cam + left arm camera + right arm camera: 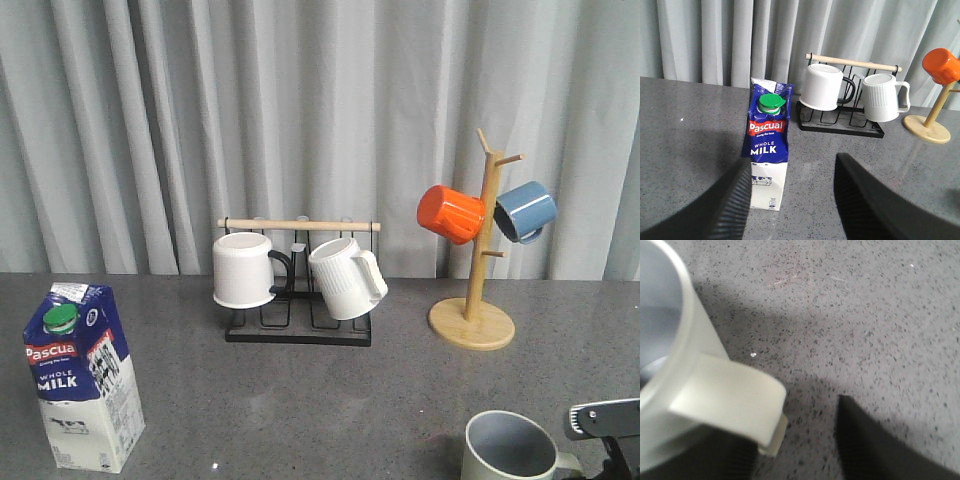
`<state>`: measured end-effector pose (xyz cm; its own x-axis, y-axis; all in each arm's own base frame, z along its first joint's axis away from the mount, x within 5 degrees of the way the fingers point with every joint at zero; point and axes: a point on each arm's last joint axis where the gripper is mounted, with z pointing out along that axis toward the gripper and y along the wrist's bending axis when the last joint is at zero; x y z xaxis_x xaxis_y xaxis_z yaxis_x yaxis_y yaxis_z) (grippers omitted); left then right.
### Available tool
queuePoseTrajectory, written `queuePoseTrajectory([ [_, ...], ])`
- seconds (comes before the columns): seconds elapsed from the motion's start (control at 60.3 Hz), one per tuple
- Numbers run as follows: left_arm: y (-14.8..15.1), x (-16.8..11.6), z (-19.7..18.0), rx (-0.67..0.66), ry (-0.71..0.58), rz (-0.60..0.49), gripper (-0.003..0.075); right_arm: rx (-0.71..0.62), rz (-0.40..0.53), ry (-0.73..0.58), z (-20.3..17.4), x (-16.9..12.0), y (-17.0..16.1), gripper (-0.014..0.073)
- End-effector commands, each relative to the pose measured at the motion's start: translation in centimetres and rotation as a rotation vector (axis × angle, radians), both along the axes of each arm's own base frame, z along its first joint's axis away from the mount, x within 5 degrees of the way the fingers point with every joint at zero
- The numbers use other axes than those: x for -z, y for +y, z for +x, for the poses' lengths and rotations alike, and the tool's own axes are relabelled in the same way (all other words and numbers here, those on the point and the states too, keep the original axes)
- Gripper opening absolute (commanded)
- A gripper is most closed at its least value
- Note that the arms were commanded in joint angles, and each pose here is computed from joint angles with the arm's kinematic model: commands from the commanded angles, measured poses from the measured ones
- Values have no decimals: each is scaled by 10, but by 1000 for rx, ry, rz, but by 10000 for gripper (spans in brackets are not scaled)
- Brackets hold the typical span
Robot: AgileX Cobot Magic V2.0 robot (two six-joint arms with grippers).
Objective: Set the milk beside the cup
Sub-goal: 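Grasp the white HOME mug with the right gripper and slide it toward the table center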
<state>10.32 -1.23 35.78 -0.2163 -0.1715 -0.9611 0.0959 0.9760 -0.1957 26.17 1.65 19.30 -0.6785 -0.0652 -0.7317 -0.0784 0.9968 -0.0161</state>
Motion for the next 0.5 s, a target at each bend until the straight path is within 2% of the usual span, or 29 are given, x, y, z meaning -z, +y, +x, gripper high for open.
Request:
queuePoseTrajectory([
  [0.0,2,-17,1,-20,-94,-17,373,-17,-22,-155,12,-18,0,151],
  [0.066,2,-17,1,-20,-94,-17,373,-17,-23,-164,13,-18,0,48],
  [0.133,2,-17,1,-20,-94,-17,373,-19,-25,-167,13,-18,0,-16],
  [0.282,2,-17,1,-20,-94,-17,373,-24,-27,-180,14,-25,1,-9],
  [0.481,1,-16,1,-19,-90,-16,373,-119,21,-244,32,-70,36,-6],
])
